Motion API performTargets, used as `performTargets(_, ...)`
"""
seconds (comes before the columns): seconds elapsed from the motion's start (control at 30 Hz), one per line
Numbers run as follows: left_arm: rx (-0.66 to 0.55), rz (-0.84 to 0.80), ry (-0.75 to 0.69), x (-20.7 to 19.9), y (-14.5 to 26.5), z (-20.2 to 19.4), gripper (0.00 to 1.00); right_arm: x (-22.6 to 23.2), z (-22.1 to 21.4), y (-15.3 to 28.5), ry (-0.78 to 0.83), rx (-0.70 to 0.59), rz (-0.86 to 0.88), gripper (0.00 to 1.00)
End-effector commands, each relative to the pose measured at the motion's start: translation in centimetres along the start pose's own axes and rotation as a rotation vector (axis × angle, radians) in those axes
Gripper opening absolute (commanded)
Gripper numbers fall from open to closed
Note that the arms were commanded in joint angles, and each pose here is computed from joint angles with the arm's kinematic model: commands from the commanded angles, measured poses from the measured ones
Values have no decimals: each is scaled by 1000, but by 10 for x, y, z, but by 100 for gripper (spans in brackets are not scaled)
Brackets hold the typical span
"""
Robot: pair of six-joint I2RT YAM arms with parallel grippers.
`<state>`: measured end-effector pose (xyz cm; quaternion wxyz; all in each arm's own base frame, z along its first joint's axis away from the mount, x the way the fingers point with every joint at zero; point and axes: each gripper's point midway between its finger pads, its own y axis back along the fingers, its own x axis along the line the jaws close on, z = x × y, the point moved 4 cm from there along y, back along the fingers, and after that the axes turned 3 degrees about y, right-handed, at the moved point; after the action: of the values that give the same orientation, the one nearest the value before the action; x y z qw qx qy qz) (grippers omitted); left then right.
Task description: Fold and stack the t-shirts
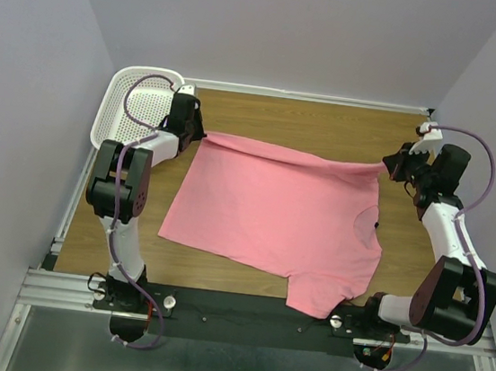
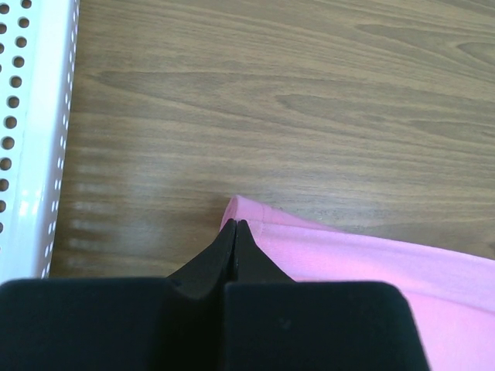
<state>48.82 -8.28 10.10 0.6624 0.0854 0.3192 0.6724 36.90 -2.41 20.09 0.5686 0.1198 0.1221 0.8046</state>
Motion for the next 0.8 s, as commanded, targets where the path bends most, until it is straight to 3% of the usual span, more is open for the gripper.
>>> performTargets(0.0,-54,13,0,2,12,15,0,-5,-2,5,4,7,-34,0)
performTargets(0.77,-43,22,-2,7,23,7,0,-2,-12,9,-9,37,-12,1)
